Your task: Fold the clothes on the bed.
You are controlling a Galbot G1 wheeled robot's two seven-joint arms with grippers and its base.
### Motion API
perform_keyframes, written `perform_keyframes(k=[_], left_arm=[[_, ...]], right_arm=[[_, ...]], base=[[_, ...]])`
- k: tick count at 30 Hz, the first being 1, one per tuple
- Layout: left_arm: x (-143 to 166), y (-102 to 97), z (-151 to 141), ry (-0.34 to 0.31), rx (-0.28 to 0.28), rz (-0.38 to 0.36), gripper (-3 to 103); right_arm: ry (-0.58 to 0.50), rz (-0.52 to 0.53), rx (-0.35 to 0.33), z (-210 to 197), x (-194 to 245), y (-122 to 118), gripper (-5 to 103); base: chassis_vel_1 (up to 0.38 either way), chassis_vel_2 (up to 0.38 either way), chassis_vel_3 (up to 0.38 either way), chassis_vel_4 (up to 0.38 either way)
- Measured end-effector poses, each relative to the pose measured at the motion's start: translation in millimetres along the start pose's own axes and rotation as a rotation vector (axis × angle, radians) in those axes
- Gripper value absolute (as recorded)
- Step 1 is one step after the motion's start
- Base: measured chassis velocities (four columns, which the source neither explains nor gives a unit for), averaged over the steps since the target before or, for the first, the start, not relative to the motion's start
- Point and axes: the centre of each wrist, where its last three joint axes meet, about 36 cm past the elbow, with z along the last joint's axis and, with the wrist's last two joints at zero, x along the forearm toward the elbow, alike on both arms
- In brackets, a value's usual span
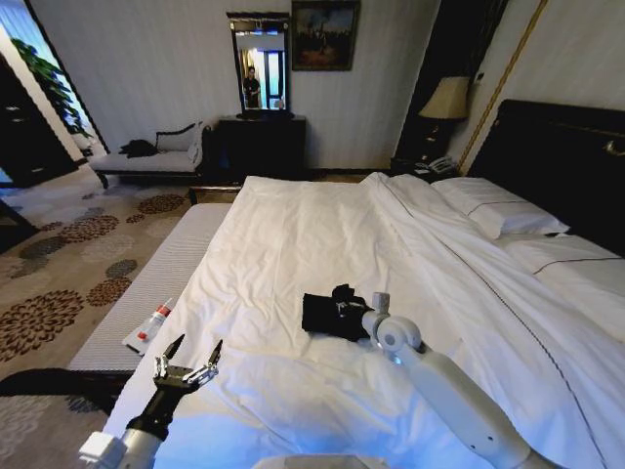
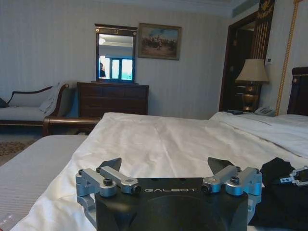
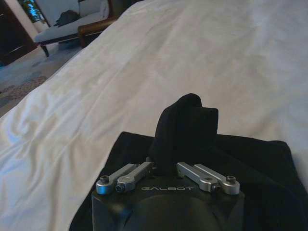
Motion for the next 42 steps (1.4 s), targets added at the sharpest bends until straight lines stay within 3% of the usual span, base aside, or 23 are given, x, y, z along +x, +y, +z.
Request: perform_keyframes(k=[7, 8, 14, 18, 20, 24, 26, 28, 29, 32, 34, 40, 42], left_arm=[[0.0, 0.0, 0.0, 0.0, 0.0, 0.0, 100], [0.0, 0.0, 0.0, 0.0, 0.0, 0.0, 100], [0.0, 0.0, 0.0, 0.0, 0.0, 0.0, 100], [0.0, 0.0, 0.0, 0.0, 0.0, 0.0, 100], [0.0, 0.0, 0.0, 0.0, 0.0, 0.0, 100], [0.0, 0.0, 0.0, 0.0, 0.0, 0.0, 100], [0.0, 0.0, 0.0, 0.0, 0.0, 0.0, 100], [0.0, 0.0, 0.0, 0.0, 0.0, 0.0, 100], [0.0, 0.0, 0.0, 0.0, 0.0, 0.0, 100], [0.0, 0.0, 0.0, 0.0, 0.0, 0.0, 100], [0.0, 0.0, 0.0, 0.0, 0.0, 0.0, 100], [0.0, 0.0, 0.0, 0.0, 0.0, 0.0, 100], [0.0, 0.0, 0.0, 0.0, 0.0, 0.0, 100]], right_arm=[[0.015, -0.013, 0.031, 4.7, -5.6, 8.6, 4], [0.014, -0.016, 0.033, 4.1, -6.1, 9.7, 14], [-0.008, -0.023, 0.056, -2.0, -6.9, 16.0, 30], [-0.046, -0.023, 0.112, -10.4, 3.8, 23.6, 51], [-0.057, -0.03, 0.133, -11.4, 9.9, 27.4, 51], [-0.132, -0.085, 0.16, -18.1, 42.8, 45.5, 73], [-0.166, -0.087, 0.145, -19.4, 49.3, 45.7, 73], [-0.245, -0.064, 0.096, -20.2, 57.0, 37.5, 84], [-0.245, -0.064, 0.096, -20.2, 57.0, 37.5, 84], [-0.306, 0.049, 0.072, -11.8, 43.7, 10.3, 98], [-0.341, 0.13, 0.08, -4.3, 32.6, -8.8, 99], [-0.452, 0.217, 0.05, 7.6, 27.2, -38.9, 100], [-0.519, 0.263, 0.097, 16.7, 36.2, -60.2, 100]], base=[[0.0, 0.0, 0.0, 0.0], [0.0, 0.0, 0.0, 0.0], [0.0, 0.0, 0.0, 0.0], [0.0, 0.0, 0.0, 0.0], [0.0, 0.0, 0.0, 0.0], [0.0, 0.0, 0.0, 0.0], [0.0, 0.0, 0.0, 0.0], [0.0, 0.0, 0.0, 0.0], [0.0, 0.0, 0.0, 0.0], [0.0, 0.0, 0.0, 0.0], [0.0, 0.0, 0.0, 0.0], [0.0, 0.0, 0.0, 0.0], [0.0, 0.0, 0.0, 0.0]])
